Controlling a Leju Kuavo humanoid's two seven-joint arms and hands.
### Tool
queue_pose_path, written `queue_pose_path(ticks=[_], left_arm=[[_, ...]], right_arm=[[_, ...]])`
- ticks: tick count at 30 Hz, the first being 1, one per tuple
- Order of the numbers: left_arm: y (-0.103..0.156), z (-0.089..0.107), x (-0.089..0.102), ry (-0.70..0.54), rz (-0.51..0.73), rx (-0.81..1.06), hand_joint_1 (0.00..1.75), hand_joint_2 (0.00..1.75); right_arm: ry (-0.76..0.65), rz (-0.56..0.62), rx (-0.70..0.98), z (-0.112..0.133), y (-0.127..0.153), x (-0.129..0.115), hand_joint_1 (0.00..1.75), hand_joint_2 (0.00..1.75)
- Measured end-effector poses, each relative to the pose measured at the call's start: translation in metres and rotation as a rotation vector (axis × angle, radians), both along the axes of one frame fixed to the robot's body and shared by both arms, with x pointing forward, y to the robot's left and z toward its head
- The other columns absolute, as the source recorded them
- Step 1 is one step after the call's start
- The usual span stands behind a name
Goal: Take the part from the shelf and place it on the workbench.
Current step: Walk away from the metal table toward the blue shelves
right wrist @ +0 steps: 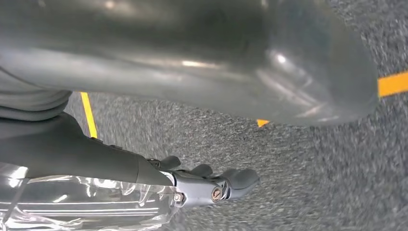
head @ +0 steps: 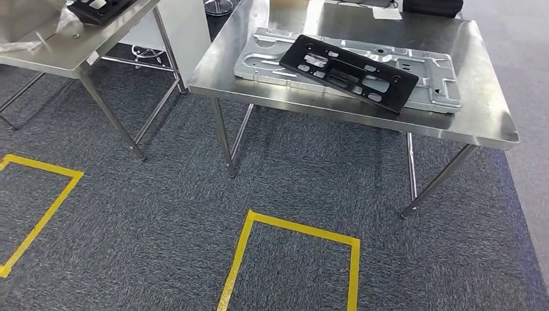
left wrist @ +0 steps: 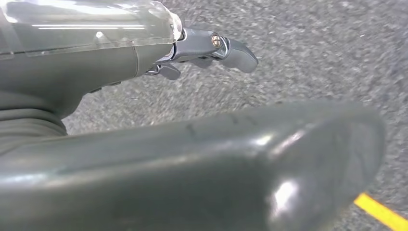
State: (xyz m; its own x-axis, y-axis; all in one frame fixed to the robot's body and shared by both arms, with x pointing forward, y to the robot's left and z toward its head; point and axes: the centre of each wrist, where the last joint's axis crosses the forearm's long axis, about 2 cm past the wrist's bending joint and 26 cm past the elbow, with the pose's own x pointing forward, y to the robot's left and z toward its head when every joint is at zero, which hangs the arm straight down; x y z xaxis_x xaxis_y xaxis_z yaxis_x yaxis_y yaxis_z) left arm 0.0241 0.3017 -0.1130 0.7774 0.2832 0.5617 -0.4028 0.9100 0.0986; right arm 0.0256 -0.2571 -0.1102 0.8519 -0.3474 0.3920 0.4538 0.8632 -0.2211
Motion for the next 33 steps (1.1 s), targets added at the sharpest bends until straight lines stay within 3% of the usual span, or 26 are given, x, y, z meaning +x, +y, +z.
queue_pose_path(ticks=[10, 33], left_arm=[[-0.001, 0.000, -0.001, 0.024, -0.037, -0.005, 0.00, 0.00], [-0.001, 0.000, 0.000, 0.068, -0.077, -0.011, 0.00, 0.00]], right_arm=[[0.024, 0.178, 0.016, 0.000, 0.008, 0.002, 0.00, 0.00], [0.106, 0.208, 0.048, 0.001, 0.016, 0.001, 0.00, 0.00]])
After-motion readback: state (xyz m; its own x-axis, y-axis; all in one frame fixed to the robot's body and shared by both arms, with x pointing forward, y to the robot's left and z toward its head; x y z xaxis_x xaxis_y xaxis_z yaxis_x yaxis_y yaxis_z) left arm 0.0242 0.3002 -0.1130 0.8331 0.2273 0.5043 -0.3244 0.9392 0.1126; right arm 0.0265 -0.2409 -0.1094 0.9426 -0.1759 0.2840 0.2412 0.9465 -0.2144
